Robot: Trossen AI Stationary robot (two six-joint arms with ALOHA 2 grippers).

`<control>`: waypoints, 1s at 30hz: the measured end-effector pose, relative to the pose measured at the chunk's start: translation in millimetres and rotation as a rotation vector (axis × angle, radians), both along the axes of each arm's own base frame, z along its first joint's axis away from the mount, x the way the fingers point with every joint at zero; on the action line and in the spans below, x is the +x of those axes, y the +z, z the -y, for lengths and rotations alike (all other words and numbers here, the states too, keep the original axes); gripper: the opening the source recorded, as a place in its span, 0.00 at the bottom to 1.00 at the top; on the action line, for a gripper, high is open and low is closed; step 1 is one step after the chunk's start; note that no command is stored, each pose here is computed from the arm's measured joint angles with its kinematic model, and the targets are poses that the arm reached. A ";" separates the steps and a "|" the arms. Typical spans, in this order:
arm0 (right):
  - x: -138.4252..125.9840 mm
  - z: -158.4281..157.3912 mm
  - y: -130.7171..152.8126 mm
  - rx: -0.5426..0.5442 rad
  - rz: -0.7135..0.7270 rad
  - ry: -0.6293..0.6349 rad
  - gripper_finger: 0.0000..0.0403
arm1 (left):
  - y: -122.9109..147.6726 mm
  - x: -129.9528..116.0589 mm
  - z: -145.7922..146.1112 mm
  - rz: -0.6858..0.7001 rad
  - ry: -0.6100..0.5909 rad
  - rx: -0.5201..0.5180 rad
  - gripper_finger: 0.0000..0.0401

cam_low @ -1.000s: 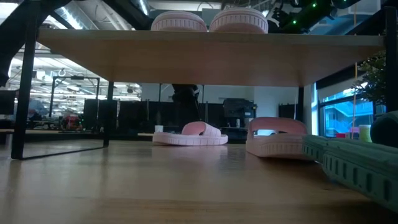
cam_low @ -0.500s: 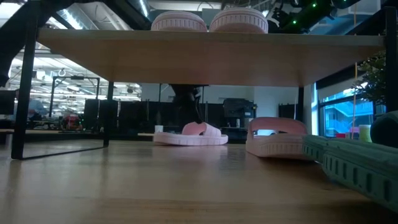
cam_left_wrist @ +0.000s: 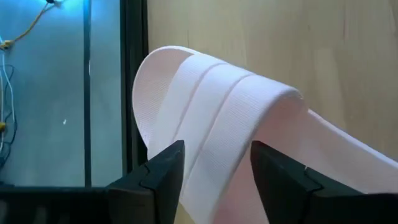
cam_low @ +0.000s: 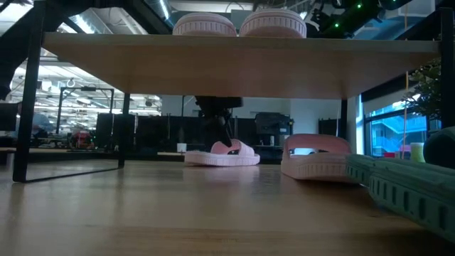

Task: Pick and place slides into the shelf
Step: Put the pink slipper under the shelf

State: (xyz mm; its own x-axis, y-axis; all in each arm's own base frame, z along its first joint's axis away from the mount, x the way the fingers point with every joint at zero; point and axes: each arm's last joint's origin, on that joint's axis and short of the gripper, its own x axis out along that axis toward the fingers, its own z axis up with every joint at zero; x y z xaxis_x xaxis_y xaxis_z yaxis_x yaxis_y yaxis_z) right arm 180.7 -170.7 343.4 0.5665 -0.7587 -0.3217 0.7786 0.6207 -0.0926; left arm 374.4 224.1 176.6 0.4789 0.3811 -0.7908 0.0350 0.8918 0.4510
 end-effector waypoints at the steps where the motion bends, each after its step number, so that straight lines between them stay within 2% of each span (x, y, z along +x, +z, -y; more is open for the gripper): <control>1: 0.0 0.0 0.0 0.000 0.000 0.000 0.66 | 0.2 0.3 0.0 0.002 -0.001 0.001 0.41; 4: 0.0 0.0 0.0 0.000 0.000 0.000 0.66 | 0.3 1.5 1.7 0.010 -0.011 -0.007 0.32; 11: 0.0 -0.1 -0.1 0.003 0.003 -0.001 0.66 | 0.4 2.3 2.6 0.030 -0.028 -0.035 0.03; 15: -0.2 -0.2 -0.7 0.008 -0.002 -0.002 0.66 | 0.9 2.7 2.1 0.039 -0.001 -0.032 0.03; 21: -0.3 -0.2 -1.0 0.034 0.027 -0.015 0.66 | 7.7 5.7 2.3 0.008 0.043 0.036 0.01; 30: -7.0 7.0 -0.6 0.174 0.222 -0.105 0.66 | 58.5 15.0 -8.3 0.044 0.125 0.063 0.01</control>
State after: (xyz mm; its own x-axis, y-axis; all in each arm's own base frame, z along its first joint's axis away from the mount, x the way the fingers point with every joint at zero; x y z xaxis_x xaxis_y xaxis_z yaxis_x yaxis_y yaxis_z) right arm 173.7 -177.7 342.8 0.5592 -0.7609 -0.3291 0.8285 0.5275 0.1882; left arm 389.4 232.4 235.1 0.4587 0.4884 -0.7423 -0.0958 0.8577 0.5051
